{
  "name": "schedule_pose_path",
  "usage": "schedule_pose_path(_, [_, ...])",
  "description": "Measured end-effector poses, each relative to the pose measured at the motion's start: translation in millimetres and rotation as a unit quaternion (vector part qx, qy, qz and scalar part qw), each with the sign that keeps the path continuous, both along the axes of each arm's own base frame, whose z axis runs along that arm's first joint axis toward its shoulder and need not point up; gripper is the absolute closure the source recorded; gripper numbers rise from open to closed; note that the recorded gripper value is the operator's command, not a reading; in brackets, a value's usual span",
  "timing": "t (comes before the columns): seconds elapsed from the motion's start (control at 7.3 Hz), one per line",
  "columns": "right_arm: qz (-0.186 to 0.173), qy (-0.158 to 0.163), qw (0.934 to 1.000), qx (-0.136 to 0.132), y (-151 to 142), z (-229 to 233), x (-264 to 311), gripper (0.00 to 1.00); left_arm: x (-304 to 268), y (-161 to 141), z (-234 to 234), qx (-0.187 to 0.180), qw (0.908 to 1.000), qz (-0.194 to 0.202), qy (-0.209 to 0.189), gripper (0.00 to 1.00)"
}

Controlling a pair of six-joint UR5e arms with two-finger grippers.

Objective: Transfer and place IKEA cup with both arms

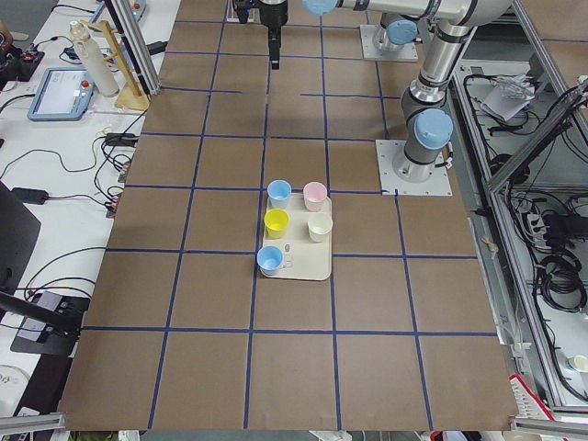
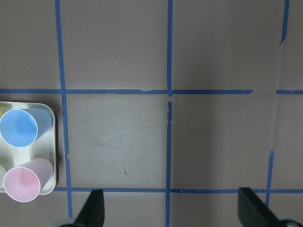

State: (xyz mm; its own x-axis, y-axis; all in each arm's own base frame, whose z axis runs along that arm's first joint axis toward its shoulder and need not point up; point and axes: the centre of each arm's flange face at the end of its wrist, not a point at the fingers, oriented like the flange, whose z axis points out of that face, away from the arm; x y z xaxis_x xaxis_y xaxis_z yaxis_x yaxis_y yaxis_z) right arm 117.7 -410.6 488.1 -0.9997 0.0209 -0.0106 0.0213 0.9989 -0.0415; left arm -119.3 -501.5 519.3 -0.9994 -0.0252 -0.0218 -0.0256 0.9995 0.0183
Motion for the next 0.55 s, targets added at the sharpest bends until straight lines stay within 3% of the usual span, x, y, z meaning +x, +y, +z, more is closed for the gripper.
schedule_pose_path(0.55, [0.001, -0.005, 1.0000, -0.001, 1.9, 1.0, 2.0, 0.00, -17.1, 14.5, -4.2, 0.003, 0.9997, 0.006, -0.021, 0.00])
